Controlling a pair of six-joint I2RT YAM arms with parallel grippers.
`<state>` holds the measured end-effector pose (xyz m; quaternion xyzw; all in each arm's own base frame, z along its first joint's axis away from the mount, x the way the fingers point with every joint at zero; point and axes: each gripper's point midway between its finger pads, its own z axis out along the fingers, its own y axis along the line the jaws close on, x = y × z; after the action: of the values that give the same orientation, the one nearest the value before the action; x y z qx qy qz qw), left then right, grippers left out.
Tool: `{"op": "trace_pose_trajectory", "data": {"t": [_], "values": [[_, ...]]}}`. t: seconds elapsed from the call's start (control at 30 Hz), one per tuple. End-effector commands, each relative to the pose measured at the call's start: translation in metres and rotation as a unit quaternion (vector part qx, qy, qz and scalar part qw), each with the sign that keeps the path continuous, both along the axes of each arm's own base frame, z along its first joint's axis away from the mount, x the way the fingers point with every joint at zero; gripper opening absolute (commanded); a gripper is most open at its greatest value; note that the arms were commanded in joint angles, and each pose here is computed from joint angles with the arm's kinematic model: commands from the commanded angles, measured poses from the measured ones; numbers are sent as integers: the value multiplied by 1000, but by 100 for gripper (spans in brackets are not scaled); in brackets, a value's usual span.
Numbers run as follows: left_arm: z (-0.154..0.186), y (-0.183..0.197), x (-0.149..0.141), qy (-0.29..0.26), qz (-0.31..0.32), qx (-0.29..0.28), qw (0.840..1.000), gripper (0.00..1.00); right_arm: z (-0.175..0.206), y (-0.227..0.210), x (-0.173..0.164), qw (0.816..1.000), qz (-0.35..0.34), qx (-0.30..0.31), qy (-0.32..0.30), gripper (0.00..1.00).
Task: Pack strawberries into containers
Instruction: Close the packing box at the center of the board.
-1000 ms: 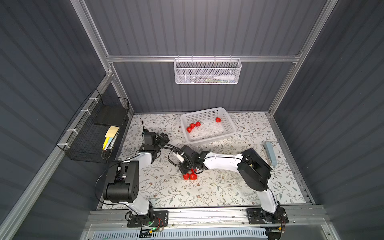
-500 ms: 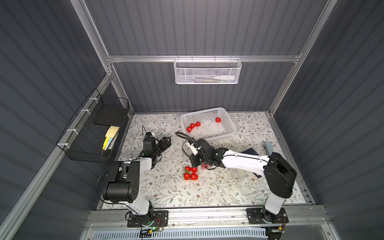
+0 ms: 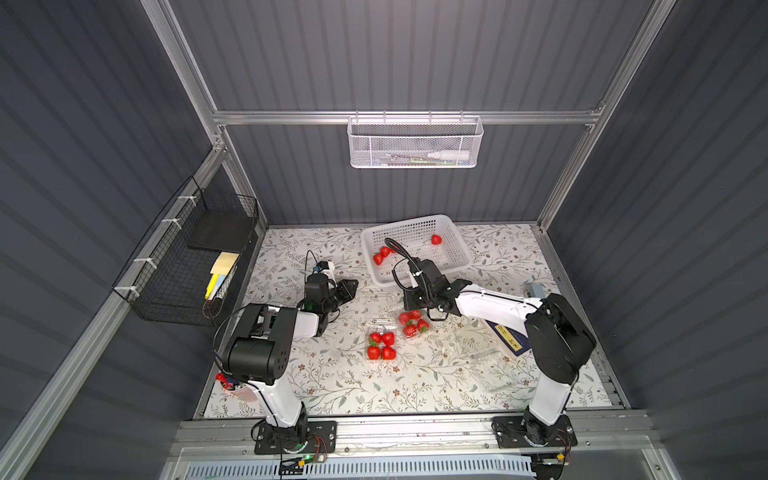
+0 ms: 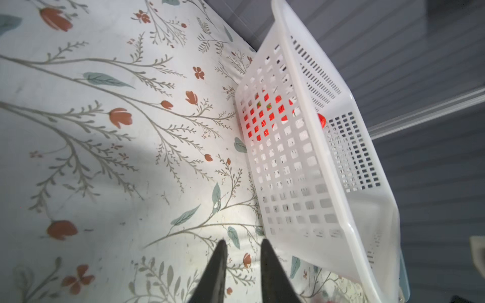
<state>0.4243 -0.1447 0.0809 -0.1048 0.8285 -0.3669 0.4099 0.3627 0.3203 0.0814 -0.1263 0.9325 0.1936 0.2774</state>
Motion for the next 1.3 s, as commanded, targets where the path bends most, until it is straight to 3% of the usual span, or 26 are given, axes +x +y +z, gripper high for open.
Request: {"op": "trace_pose_trajectory", "data": {"t": [0.0, 0.4, 0.6, 1.27], "values": [[4, -5, 8, -15, -13, -3, 1000, 18, 10, 13, 12, 999, -2, 38, 0, 0], [-10, -38, -30, -12, -117, -78, 990, 14, 18, 54, 8, 986, 68, 150, 12, 4], [-5, -41, -40, -19, -134, -83, 987, 14, 29, 68, -4, 974, 101, 203, 31, 5], [41, -53, -73, -52, -166, -114, 978, 15, 36, 50, -12, 978, 76, 194, 20, 9]]}}
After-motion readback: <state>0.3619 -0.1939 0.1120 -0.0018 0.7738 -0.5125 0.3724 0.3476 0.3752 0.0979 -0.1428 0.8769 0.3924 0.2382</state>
